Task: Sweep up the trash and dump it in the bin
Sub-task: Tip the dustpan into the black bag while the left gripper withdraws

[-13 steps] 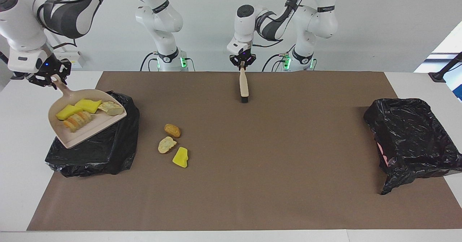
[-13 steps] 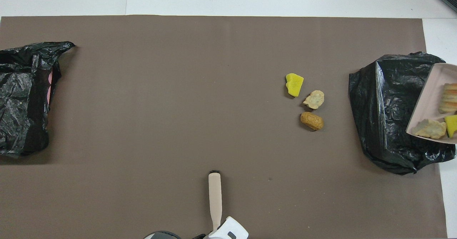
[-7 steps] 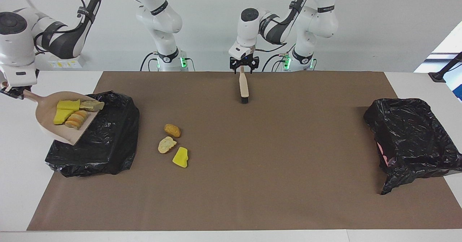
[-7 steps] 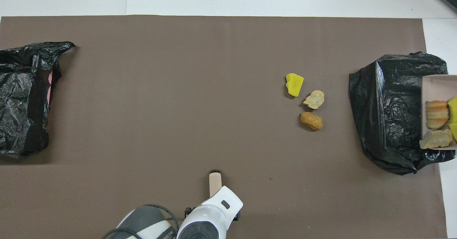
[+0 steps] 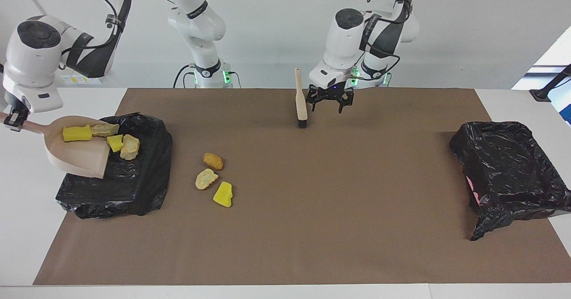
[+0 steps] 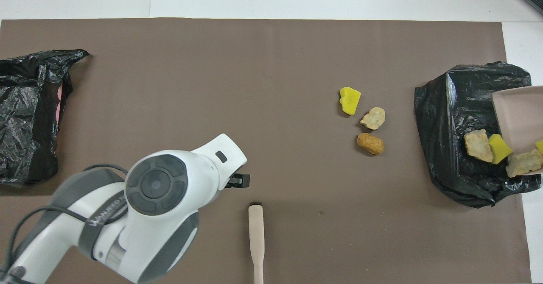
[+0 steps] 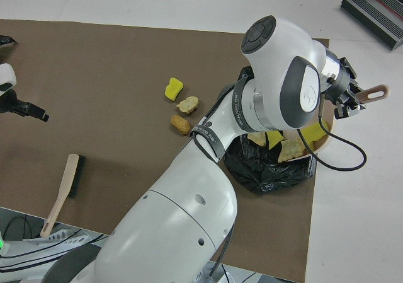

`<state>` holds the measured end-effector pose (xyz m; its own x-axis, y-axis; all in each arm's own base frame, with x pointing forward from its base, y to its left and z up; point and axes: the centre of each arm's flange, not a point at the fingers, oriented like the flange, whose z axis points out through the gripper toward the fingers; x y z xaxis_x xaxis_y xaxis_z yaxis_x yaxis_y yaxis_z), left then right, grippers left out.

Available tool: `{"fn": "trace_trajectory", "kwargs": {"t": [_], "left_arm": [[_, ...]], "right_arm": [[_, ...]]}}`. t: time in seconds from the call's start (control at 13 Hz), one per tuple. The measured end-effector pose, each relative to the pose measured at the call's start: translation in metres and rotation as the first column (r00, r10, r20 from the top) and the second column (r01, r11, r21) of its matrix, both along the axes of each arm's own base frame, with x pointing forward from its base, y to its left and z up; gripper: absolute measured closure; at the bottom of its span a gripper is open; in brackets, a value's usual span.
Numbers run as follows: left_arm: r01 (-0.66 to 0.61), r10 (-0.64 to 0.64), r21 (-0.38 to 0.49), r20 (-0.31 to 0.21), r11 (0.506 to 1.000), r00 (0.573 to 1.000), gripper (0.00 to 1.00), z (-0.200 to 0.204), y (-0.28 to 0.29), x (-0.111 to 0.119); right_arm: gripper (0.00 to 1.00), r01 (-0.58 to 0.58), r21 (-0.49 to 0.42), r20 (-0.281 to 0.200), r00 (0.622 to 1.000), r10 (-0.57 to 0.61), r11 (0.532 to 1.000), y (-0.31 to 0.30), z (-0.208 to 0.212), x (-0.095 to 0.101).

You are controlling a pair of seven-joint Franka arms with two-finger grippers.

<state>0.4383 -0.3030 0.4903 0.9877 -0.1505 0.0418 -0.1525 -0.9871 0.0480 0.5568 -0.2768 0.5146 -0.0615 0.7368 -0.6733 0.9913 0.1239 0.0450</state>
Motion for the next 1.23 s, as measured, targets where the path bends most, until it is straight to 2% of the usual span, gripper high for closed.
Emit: {"fn": "trace_trajectory", "kwargs": {"t": [0.38, 0.77, 1.23], "left_arm": [[0.083, -0.084, 0.019, 0.022, 0.996, 0.996, 0.0, 0.068, 0.067, 0.046], [0.111, -0.112, 0.029, 0.019, 0.993, 0.994, 0.0, 0.113, 0.122, 0.064], [0.081, -0.082, 0.024, 0.042, 0.996, 0.996, 0.0, 0.164, 0.204, 0.079]], "right_arm": [[0.67, -0.093, -0.079, -0.002, 0.996, 0.093, 0.993, 0.036, 0.007, 0.019], [0.67, -0.11, -0.204, -0.028, 0.994, 0.107, 0.973, 0.069, 0.011, 0.031], [0.67, -0.094, -0.252, -0.034, 0.996, 0.088, 0.963, 0.11, 0.048, 0.024]]}}
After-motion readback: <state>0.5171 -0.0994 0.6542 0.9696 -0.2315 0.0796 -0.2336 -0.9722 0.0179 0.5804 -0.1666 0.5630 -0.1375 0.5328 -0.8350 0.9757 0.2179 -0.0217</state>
